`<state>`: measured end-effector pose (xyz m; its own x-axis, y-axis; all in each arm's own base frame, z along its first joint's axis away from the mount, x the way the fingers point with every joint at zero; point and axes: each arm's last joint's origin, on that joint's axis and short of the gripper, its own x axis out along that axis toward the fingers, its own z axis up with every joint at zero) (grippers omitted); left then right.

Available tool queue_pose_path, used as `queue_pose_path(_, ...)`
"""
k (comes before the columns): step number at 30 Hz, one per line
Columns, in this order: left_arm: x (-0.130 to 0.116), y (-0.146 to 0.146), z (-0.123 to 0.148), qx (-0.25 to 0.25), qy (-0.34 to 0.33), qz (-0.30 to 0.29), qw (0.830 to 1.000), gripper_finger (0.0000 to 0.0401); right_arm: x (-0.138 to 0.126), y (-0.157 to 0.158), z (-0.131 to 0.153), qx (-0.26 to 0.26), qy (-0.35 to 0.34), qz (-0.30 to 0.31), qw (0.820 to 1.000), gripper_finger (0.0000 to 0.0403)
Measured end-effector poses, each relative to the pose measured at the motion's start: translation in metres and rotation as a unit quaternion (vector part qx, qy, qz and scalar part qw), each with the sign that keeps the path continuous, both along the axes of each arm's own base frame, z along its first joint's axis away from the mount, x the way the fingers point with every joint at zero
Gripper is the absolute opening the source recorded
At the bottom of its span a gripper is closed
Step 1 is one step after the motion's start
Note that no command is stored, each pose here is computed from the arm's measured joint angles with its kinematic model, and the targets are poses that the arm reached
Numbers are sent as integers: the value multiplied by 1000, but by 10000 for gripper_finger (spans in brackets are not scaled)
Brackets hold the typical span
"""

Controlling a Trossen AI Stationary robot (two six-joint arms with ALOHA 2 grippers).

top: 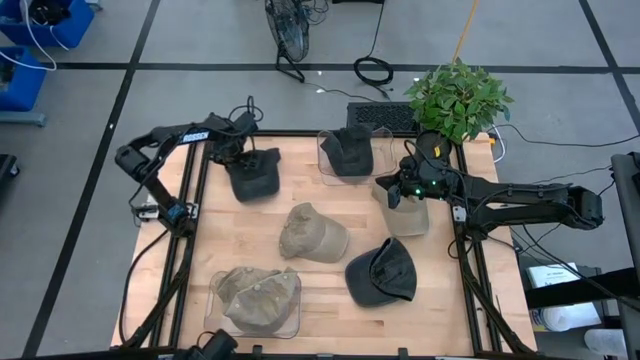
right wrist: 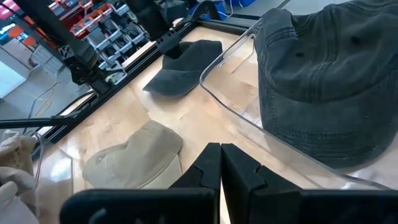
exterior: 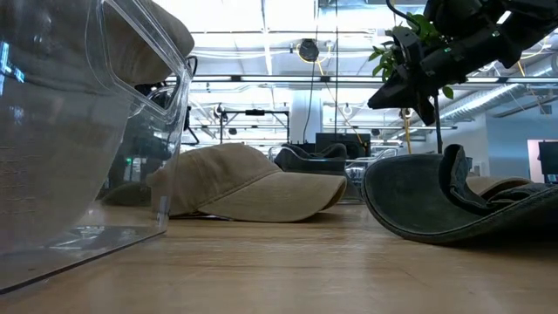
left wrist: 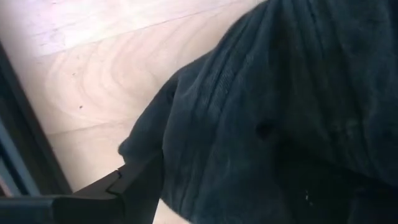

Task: Pick & Place hat
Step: Put the dark gray cap into the top transparent bin

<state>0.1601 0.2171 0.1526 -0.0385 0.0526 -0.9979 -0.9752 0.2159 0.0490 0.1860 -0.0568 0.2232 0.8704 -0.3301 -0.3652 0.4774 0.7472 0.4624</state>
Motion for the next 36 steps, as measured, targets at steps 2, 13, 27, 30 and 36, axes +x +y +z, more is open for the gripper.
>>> queue_pose_path(2,2,-1,-4,-8,6,-1,1000,281,0,1,0,3,-1,10,1000,0)
queue_pose_path(13,17,-15,-5,-6,23,-27,999,49,0,1,0,-12,7,31,999,0)
queue_pose_path(27,8,-63,92,146,-121,-38,981,15,0,1,0,-22,11,36,999,0)
queue_pose_path(30,1,-77,119,203,-187,-45,960,15,0,1,0,-28,13,39,999,0)
queue_pose_path(36,2,-98,158,298,-307,-66,901,15,0,1,0,-31,14,40,999,0)
